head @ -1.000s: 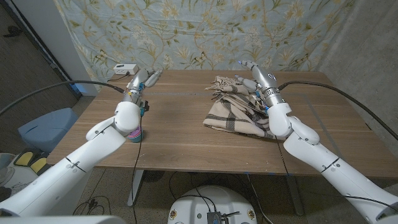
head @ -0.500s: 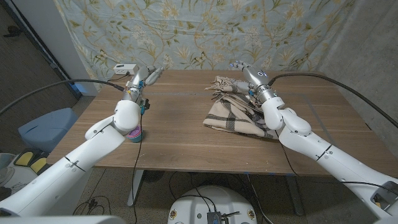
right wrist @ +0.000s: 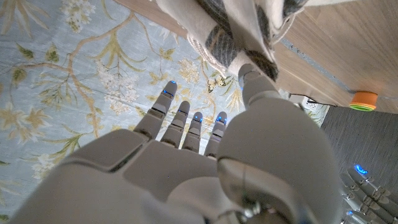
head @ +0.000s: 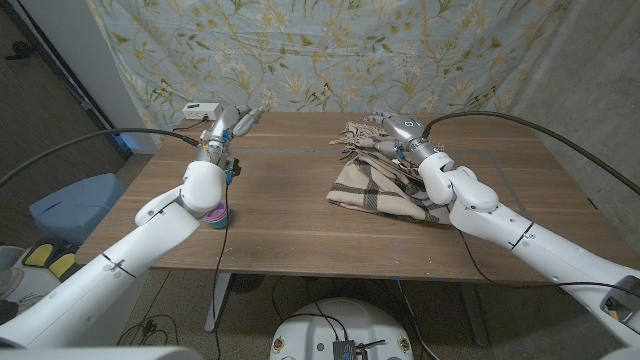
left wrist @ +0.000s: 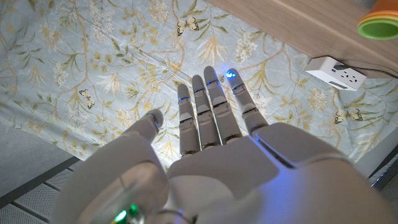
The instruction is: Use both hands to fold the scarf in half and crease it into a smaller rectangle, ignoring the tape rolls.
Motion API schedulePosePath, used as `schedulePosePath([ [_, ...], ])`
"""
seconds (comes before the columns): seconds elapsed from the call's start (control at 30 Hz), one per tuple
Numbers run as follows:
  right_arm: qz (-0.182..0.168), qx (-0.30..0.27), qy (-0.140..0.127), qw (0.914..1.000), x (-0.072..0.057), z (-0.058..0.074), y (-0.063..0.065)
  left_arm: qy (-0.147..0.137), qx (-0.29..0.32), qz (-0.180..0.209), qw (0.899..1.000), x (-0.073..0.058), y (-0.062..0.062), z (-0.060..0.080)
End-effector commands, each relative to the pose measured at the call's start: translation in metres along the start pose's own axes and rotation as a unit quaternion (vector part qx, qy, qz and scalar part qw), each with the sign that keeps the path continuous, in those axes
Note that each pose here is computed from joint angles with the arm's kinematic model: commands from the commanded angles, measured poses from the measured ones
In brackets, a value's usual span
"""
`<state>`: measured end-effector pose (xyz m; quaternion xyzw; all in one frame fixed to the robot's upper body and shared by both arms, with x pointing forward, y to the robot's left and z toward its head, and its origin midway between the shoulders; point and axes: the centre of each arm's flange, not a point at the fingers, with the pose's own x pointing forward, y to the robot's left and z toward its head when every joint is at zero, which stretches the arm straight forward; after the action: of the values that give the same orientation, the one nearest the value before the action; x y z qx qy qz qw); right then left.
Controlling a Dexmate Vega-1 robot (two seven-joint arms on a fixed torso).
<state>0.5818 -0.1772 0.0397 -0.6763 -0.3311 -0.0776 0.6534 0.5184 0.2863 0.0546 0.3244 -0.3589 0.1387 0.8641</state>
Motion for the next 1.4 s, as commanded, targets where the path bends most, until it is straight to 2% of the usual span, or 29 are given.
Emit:
schedulePosePath([
  [0.03, 0.054, -0.033, -0.031, 0.9975, 0.007, 0.013, 0.016, 0.0, -0.006, 0.005, 1.0, -0.006, 0.004, 0.001],
  [0.23, 0.058, -0.035, -0.043, 0.9967, 0.01, 0.02, 0.023, 0.001, -0.009, 0.005, 1.0, -0.009, 0.005, 0.001],
  [0.3, 0.046, -0.022, -0.044, 0.9977, 0.011, 0.021, 0.026, 0.001, -0.009, 0.003, 1.0, -0.01, 0.005, 0.002],
  [0.4, 0.014, 0.011, -0.046, 0.9988, 0.011, 0.022, 0.029, 0.002, -0.011, 0.002, 1.0, -0.011, 0.004, 0.001],
  [0.6, -0.067, 0.004, -0.041, 0.9969, 0.009, 0.031, 0.034, 0.001, -0.012, -0.004, 1.0, -0.013, 0.003, 0.001],
  [0.8, -0.152, -0.032, -0.033, 0.9874, 0.007, 0.036, 0.034, -0.002, -0.016, -0.01, 1.0, -0.017, 0.004, 0.0],
  [0.93, -0.183, -0.057, -0.038, 0.9806, 0.008, 0.038, 0.034, -0.003, -0.022, -0.012, 1.0, -0.019, 0.005, -0.001],
  [1.13, -0.201, -0.072, -0.043, 0.976, 0.012, 0.038, 0.034, -0.007, -0.027, -0.018, 0.999, -0.02, 0.005, -0.001],
  [1.4, -0.203, -0.059, -0.045, 0.9763, 0.018, 0.026, 0.028, -0.01, -0.029, -0.017, 0.999, -0.023, 0.006, -0.001],
])
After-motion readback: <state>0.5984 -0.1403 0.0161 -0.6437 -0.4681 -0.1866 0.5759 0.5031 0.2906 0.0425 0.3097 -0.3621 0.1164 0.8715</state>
